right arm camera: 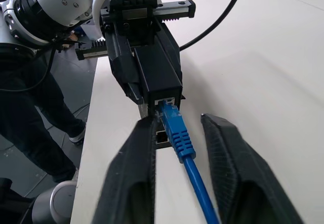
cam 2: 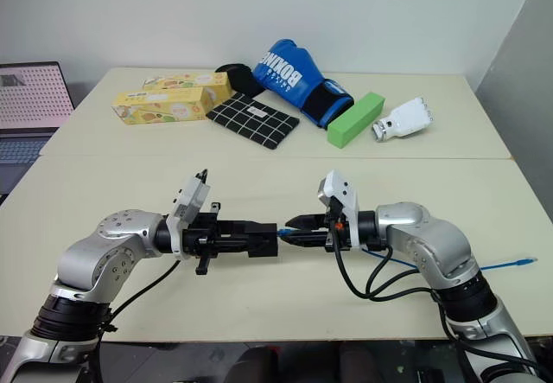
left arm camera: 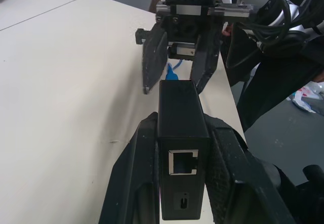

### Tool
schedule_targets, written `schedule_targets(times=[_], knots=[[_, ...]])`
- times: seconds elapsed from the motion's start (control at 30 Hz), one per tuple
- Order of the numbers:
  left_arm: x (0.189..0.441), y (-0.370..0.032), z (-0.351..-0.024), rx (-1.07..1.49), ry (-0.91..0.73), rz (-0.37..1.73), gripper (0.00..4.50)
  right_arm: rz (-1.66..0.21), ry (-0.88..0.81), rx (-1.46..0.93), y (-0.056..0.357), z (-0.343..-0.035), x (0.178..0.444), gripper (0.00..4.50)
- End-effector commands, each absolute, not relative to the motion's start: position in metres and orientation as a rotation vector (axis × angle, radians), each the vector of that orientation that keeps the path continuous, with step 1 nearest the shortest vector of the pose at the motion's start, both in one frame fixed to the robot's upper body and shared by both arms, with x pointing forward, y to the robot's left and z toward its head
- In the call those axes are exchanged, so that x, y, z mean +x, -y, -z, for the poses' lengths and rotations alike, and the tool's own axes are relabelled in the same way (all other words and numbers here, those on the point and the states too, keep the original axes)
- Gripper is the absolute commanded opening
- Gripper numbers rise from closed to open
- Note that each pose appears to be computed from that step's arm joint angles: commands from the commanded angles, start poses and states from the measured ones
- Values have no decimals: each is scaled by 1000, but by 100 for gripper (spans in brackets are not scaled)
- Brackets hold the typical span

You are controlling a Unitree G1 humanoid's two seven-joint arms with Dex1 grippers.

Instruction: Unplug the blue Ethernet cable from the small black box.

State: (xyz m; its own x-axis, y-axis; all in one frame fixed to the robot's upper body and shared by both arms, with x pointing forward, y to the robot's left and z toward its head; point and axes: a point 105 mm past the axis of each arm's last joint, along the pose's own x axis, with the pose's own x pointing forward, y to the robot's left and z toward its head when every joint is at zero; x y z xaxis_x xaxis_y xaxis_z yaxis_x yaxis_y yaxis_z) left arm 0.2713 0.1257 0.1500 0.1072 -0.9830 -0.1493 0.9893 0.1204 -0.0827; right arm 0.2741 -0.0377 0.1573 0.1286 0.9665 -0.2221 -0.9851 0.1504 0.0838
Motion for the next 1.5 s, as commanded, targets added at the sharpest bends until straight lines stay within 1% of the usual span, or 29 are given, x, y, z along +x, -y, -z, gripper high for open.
schedule_targets(times=[0.03,0.1,0.43,0.6,0.67,0.7,0.83,1.13,1.37,1.5], knots=[[272,-127,-159,58,-137,1449,79,-1445,-206,-123,34,-165,271,44],[271,-127,-158,57,-136,1450,79,-1449,-204,-129,33,-165,270,0],[266,-128,-157,57,-124,1474,79,-1463,-216,-150,34,-163,272,0],[265,-135,-152,49,-120,1476,79,-1500,-219,-113,36,-169,271,0],[265,-137,-150,54,-127,1483,79,-1513,-216,-97,37,-172,270,70],[265,-138,-149,56,-132,1485,79,-1520,-216,-82,37,-174,269,82],[266,-137,-148,51,-130,1493,79,-1513,-212,-32,38,-177,267,172],[268,-134,-152,29,-102,1493,79,-1439,-223,-8,34,-165,267,175],[269,-133,-154,21,-99,1496,79,-1428,-217,4,29,-163,265,175],[270,-133,-154,19,-99,1495,79,-1454,-221,7,26,-162,261,175]])
